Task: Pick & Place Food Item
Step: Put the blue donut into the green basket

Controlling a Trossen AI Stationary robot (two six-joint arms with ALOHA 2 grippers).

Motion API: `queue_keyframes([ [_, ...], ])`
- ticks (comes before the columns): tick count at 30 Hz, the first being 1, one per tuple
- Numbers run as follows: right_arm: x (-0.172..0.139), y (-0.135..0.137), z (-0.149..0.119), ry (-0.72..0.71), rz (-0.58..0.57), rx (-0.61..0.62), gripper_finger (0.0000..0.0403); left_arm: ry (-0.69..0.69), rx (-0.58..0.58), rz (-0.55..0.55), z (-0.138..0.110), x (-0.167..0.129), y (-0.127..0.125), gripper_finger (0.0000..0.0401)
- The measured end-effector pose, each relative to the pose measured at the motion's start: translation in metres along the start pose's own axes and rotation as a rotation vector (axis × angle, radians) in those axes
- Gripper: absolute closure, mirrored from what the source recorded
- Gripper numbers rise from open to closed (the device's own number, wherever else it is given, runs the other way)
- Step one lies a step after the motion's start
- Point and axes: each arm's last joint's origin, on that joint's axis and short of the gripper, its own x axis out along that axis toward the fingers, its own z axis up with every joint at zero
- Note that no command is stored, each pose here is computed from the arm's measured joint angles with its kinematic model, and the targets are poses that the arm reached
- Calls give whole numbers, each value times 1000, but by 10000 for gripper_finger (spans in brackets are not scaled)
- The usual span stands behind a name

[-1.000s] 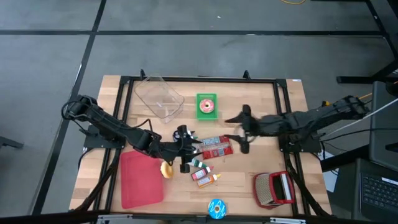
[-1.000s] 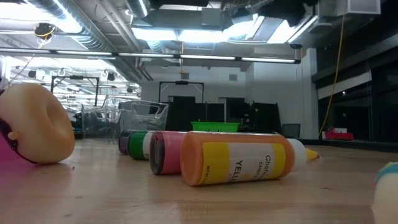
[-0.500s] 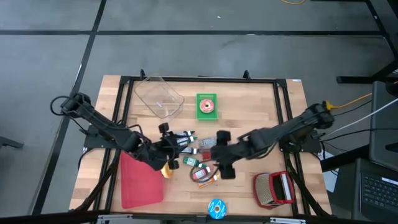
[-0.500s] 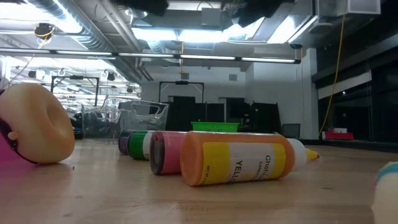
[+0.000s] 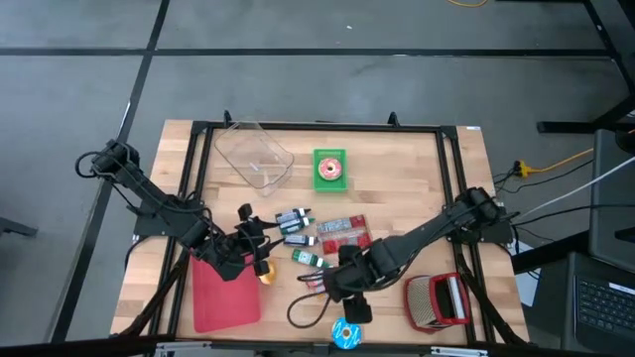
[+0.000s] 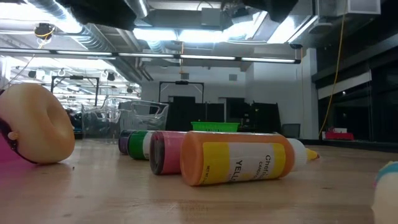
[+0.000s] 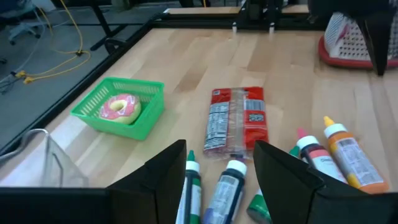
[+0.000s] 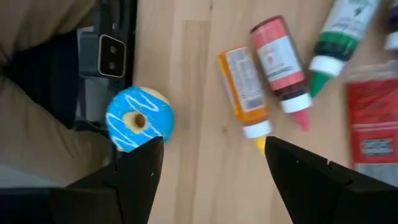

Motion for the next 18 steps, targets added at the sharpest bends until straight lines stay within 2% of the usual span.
queue_keyframes([
  [6, 19, 12, -1, 55, 25, 77, 120, 3, -3, -8, -4, 1, 0, 219],
  [18, 58, 23, -5, 145, 63, 84, 120, -18, -1, -32, -1, 0, -3, 219],
])
